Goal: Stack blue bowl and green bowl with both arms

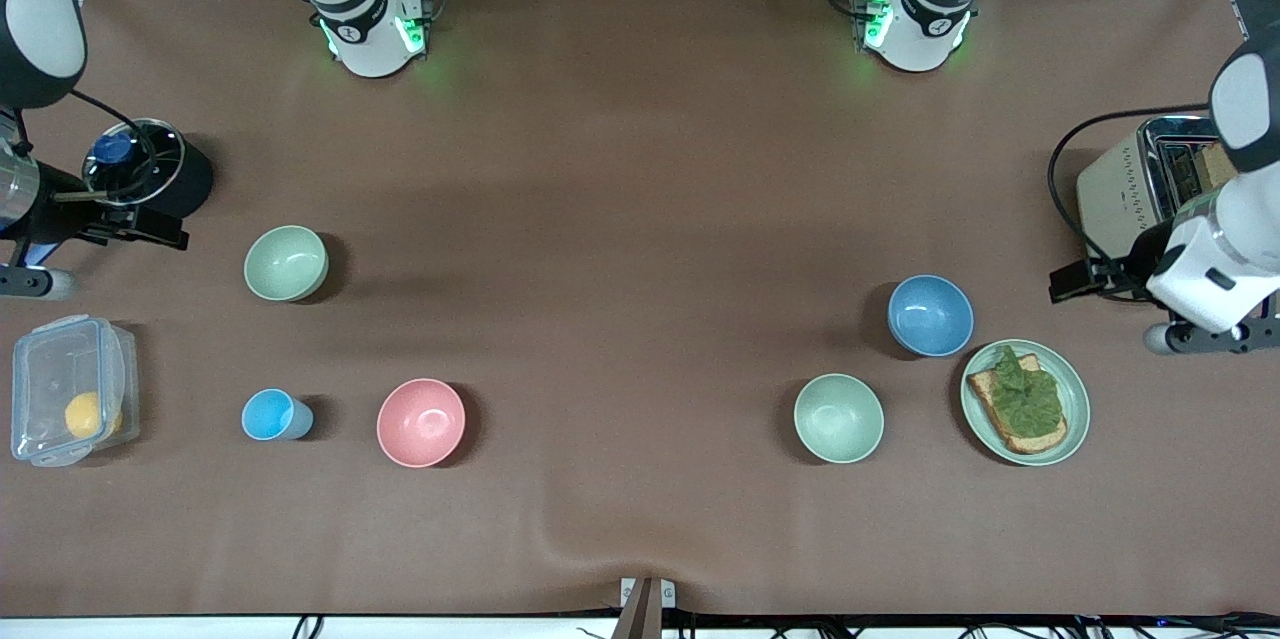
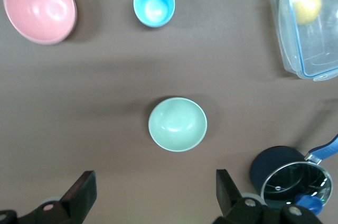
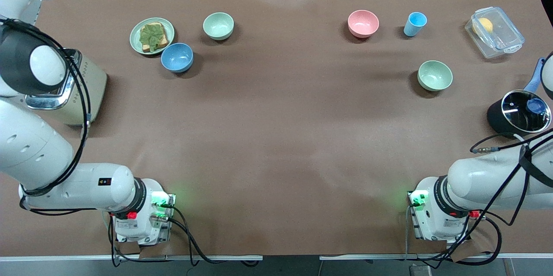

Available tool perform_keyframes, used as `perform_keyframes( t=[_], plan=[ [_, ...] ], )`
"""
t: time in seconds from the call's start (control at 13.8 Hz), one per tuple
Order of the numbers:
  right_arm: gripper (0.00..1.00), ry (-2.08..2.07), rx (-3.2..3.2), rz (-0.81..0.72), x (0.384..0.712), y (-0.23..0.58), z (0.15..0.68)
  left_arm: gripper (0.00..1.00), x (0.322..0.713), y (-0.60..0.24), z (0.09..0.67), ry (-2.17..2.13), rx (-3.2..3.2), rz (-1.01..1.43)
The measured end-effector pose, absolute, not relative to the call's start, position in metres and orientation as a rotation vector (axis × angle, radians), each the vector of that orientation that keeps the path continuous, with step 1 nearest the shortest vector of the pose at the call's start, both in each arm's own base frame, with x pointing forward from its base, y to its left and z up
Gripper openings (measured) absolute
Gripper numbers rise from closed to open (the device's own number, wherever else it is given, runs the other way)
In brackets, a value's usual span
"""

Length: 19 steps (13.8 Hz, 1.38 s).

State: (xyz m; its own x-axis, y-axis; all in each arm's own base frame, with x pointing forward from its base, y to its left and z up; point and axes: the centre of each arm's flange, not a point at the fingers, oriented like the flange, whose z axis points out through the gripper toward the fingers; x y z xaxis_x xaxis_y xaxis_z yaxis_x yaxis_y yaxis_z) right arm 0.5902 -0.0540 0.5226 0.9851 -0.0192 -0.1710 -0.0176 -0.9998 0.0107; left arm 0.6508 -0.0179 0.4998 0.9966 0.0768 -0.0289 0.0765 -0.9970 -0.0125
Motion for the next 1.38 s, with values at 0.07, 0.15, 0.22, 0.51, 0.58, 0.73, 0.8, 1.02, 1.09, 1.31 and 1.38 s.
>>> perform_keyframes(
  t=[0.07,0.15,0.22,0.51,0.58,0.73,0.8,1.02,1.09,1.31,1.38],
  plan=[
    [1.0,-0.015,3.126,-0.309,0.587,-0.069,0.51,1.0,0.655,-0.01,0.491,-0.149,-3.127,0.048],
    [1.0,-0.03,3.138,-0.337,0.585,-0.085,0.497,1.0,0.658,0.0,0.481,-0.175,-3.125,0.067],
    [1.0,-0.049,3.151,-0.355,0.584,-0.099,0.485,1.0,0.66,0.01,0.471,-0.196,-3.123,0.091],
    [1.0,-0.08,3.169,-0.387,0.592,-0.112,0.435,1.0,0.653,0.044,0.435,-0.254,-3.115,0.202],
    [1.0,-0.097,3.178,-0.382,0.592,-0.117,0.421,1.0,0.649,0.048,0.425,-0.241,-3.115,0.235],
    [1.0,-0.122,3.204,-0.383,0.587,-0.127,0.396,1.0,0.641,0.048,0.405,-0.197,-3.116,0.3],
    [1.0,-0.134,3.211,-0.379,0.583,-0.13,0.384,1.0,0.638,0.046,0.392,-0.179,-3.117,0.314],
    [1.0,-0.089,3.219,-0.351,0.572,-0.13,0.345,1.0,0.627,0.041,0.347,-0.154,-3.124,0.286],
    [1.0,-0.077,3.219,-0.335,0.567,-0.129,0.331,1.0,0.622,0.039,0.334,-0.146,-3.126,0.282],
    [1.0,-0.055,3.219,-0.302,0.554,-0.129,0.301,1.0,0.611,0.022,0.305,-0.098,-3.135,0.283],
    [1.0,-0.042,3.22,-0.286,0.551,-0.13,0.294,1.0,0.609,0.016,0.296,-0.082,-3.139,0.277]
  ],
)
